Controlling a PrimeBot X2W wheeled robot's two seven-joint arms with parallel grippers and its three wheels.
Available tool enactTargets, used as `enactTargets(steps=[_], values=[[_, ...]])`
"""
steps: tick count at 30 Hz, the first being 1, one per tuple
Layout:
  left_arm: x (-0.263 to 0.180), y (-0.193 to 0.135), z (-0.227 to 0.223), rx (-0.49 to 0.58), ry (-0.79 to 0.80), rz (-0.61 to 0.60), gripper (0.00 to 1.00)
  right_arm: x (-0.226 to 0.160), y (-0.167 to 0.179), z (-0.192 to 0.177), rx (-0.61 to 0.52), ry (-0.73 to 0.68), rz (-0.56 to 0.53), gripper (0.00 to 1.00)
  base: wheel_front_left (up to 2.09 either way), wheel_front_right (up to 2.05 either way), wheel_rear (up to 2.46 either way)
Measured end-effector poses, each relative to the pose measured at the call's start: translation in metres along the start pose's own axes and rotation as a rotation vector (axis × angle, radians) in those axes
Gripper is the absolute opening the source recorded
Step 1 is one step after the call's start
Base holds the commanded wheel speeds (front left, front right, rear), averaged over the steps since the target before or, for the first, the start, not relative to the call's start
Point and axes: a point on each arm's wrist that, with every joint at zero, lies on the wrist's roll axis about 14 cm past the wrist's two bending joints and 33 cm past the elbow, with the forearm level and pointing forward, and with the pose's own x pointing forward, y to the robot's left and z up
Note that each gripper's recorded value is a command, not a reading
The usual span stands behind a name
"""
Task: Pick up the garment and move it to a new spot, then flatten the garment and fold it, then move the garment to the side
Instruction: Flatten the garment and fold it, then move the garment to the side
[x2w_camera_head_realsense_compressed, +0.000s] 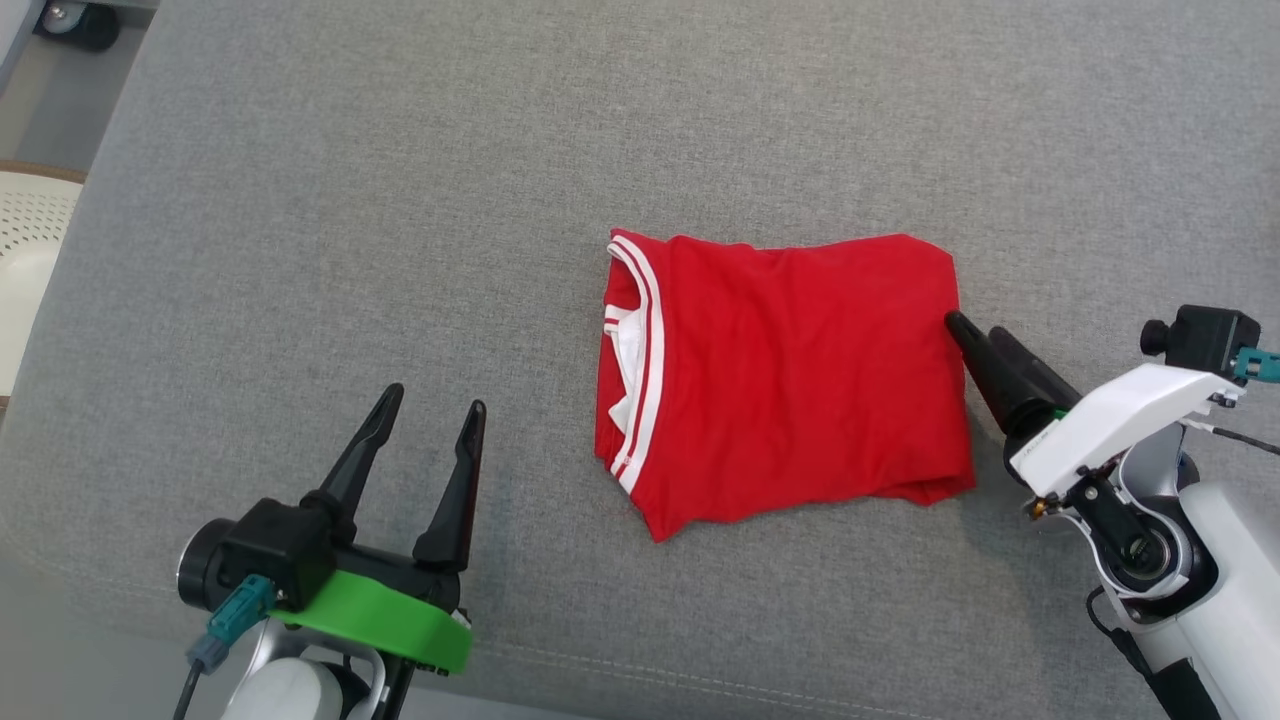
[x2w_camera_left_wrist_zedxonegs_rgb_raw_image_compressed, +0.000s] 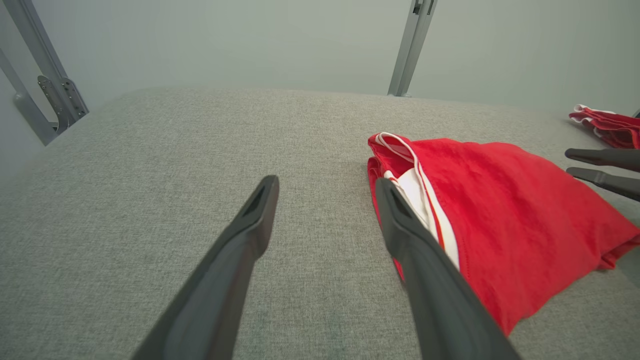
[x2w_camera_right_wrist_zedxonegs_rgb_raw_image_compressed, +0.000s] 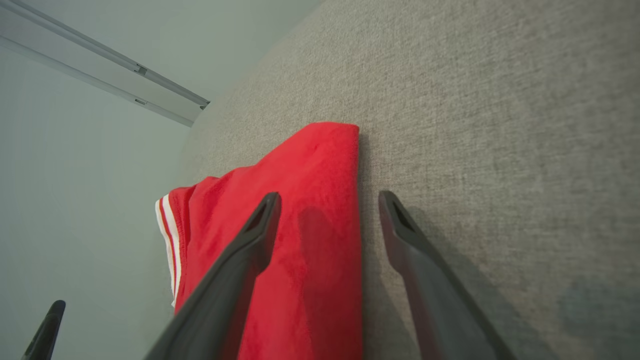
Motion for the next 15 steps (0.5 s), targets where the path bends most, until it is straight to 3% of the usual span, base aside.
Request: enactTargets(steps=[6, 15], values=[[-0.001, 0.004, -0.002, 0.002, 0.009, 0.014, 1.00, -0.005, -0.004, -0.028, 0.083, 0.098, 0.024, 1.00, 0.00, 0.00, 0.00], [-0.001, 0.007, -0.004, 0.003, 0.015, 0.023, 1.00, -0.003, -0.005, -0.037, 0.126, 0.154, 0.058, 1.00, 0.00, 0.00, 0.00]])
